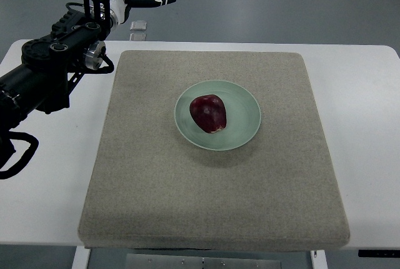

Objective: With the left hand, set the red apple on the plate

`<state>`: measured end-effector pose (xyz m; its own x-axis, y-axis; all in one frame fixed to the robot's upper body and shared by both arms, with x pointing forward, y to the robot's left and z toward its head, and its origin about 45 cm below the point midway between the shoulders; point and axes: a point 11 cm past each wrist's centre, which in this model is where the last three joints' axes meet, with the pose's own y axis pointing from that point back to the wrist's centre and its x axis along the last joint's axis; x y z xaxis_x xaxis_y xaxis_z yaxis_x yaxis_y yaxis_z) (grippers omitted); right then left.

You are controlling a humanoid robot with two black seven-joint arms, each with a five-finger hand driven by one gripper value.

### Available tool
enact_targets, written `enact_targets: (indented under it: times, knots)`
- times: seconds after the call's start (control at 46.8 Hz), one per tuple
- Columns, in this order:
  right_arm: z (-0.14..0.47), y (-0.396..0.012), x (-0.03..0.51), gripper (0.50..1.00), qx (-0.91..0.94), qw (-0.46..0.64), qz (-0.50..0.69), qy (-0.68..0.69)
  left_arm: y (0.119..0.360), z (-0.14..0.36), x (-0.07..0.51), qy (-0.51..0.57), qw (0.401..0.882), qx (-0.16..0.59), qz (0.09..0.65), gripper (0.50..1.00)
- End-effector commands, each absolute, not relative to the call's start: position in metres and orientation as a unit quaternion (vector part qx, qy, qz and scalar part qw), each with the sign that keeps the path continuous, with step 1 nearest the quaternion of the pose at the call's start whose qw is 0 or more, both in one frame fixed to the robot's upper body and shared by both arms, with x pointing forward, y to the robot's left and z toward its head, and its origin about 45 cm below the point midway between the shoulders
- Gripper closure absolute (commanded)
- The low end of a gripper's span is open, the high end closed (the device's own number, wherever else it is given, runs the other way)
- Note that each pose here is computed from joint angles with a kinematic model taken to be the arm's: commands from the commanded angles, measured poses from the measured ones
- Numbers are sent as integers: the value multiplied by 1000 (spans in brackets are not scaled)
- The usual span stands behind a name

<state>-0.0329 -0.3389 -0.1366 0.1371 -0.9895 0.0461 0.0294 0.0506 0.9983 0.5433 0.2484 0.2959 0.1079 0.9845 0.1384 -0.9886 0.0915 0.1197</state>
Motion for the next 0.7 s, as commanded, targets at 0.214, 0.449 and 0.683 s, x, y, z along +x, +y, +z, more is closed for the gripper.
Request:
enact_targets:
  times: [0.214, 0.449, 0.683]
  knots:
    - [-137, -339, -33, 536, 512, 553, -461, -468, 266, 286, 544, 94, 704, 33, 704, 506]
    - [-137, -339, -33, 536, 512, 553, -461, -468, 265, 269, 539, 191, 688, -51, 699, 506]
    - [-137, -339, -33, 536, 513, 553, -460, -468, 266, 258, 533, 240, 694, -113, 670, 506]
